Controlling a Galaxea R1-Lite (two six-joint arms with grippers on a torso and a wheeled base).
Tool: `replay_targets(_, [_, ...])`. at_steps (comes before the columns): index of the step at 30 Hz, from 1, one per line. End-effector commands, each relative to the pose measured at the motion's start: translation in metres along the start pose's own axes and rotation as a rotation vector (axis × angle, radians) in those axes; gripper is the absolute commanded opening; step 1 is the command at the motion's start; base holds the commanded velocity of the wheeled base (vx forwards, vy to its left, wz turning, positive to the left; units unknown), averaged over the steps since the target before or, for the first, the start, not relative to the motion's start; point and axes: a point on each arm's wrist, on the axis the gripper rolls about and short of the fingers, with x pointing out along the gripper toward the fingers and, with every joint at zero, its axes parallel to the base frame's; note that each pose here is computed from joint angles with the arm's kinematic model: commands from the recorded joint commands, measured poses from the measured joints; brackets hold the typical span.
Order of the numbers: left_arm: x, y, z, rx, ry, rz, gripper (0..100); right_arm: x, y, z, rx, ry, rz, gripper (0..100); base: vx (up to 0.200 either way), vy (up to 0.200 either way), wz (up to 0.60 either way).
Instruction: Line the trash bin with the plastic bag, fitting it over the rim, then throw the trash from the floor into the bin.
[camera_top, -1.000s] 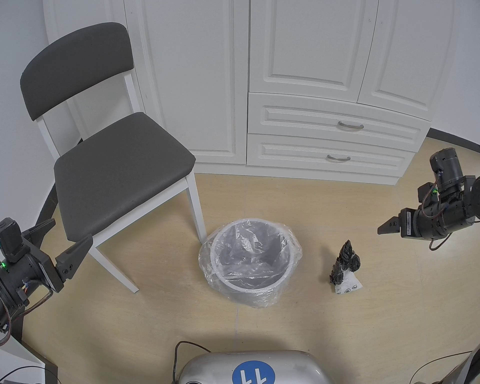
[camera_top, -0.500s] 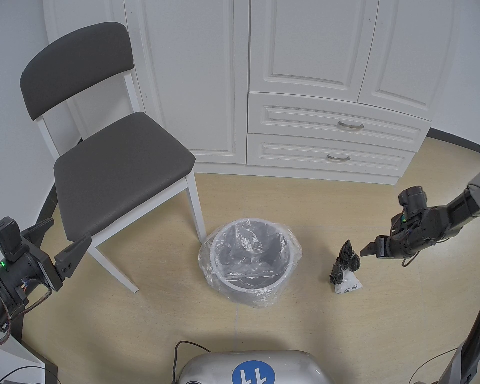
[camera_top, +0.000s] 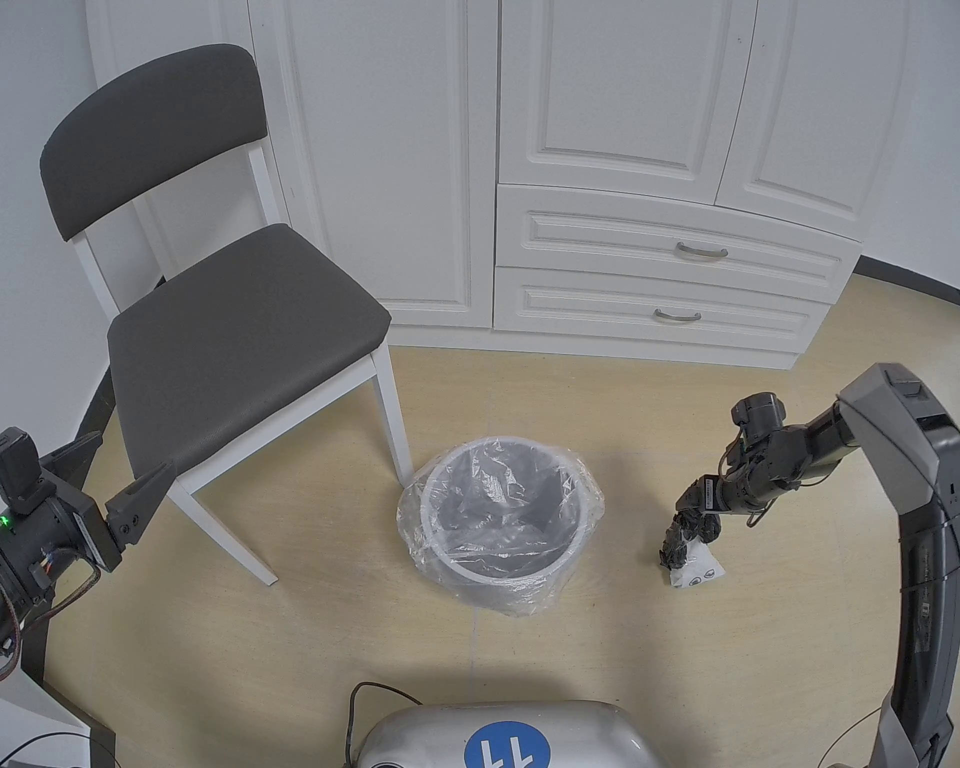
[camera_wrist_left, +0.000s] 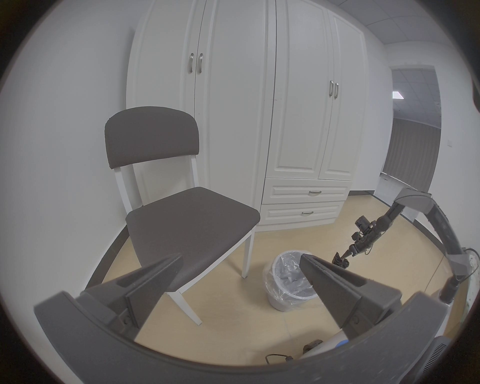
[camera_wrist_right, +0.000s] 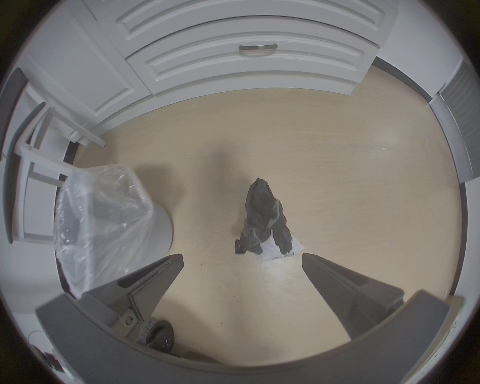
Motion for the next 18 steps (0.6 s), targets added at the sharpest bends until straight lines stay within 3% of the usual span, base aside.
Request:
replay_targets(1, [0.007, 0.003, -0.004, -0.005, 0.035, 0.012, 100, 0.061, -0.007, -0.014, 0.059, 0.05, -0.015, 100, 0.0, 0.0, 0.0])
replay_targets(9, [0.007, 0.004, -0.005, -0.007, 0.04, 0.018, 100, 0.093, -0.017, -0.008, 0.134, -0.002, -0.078, 100, 0.0, 0.0, 0.0])
replay_targets(18, [0.01, 0.005, -0.008, -0.01, 0.057, 0.023, 100, 0.102, -0.017, 0.001, 0.198, -0.057, -0.072, 100, 0.0, 0.0, 0.0])
